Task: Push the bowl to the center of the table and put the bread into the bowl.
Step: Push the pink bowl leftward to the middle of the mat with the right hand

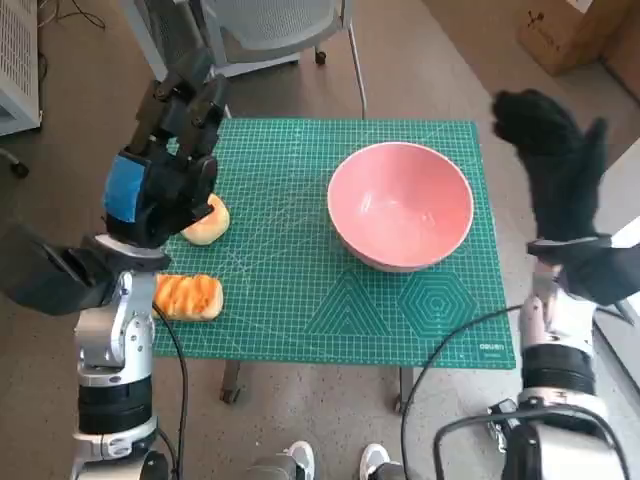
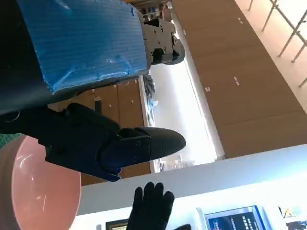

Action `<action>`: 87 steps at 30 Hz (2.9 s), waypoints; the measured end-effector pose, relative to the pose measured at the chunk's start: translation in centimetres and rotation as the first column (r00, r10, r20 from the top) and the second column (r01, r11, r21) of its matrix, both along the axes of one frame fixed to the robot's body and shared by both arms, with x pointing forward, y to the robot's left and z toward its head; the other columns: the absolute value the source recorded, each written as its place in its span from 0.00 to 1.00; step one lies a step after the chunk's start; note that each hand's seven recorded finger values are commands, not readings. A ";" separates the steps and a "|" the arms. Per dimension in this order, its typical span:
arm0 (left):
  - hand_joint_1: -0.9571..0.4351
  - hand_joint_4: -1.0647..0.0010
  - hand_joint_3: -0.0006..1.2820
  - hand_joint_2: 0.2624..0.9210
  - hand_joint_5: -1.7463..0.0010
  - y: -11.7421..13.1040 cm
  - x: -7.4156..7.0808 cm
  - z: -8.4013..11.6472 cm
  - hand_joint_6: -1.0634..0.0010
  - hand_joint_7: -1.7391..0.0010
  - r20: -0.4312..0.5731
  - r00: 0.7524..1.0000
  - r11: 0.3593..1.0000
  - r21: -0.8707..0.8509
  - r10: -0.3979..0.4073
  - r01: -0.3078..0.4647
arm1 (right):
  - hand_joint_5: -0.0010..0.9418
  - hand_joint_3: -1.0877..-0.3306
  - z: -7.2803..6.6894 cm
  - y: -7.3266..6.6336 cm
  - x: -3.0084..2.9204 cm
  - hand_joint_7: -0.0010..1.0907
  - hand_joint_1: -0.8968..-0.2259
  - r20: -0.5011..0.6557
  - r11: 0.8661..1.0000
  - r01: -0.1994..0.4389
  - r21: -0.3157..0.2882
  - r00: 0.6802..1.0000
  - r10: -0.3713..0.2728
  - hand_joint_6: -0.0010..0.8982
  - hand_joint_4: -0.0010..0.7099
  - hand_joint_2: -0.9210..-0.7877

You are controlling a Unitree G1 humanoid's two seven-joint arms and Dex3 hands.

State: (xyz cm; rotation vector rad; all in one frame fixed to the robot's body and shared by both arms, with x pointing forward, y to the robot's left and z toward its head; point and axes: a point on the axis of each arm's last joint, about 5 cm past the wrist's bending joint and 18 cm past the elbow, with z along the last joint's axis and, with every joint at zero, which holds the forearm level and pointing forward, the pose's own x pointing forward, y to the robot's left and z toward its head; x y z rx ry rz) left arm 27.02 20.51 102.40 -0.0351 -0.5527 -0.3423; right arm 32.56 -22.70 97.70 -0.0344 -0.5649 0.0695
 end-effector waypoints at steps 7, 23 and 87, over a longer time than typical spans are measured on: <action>0.18 0.98 0.40 1.00 1.00 -0.1 0.0 -0.1 1.00 0.78 0.001 1.000 1.000 0.002 -0.001 0.001 | 0.00 0.45 -1.9 -0.1 -0.02 0.01 0.48 -0.141 0.996 0.082 0.019 0.987 -0.078 0.34 0.22 0.00; 0.18 0.98 0.40 1.00 1.00 -0.1 -0.1 -0.4 1.00 0.77 -0.012 1.000 1.000 -0.001 0.007 -0.007 | 0.02 0.47 -4.7 0.2 -0.25 0.01 0.51 -0.420 0.993 0.106 0.051 0.904 -0.075 0.33 0.19 0.00; 0.17 0.94 0.34 1.00 0.99 1.7 -1.8 -1.7 1.00 0.76 -0.026 0.991 0.991 -0.021 0.128 -0.129 | 0.01 0.41 -3.9 11.1 1.68 0.02 0.43 -0.520 0.978 -0.166 0.126 0.829 0.208 0.37 0.29 0.00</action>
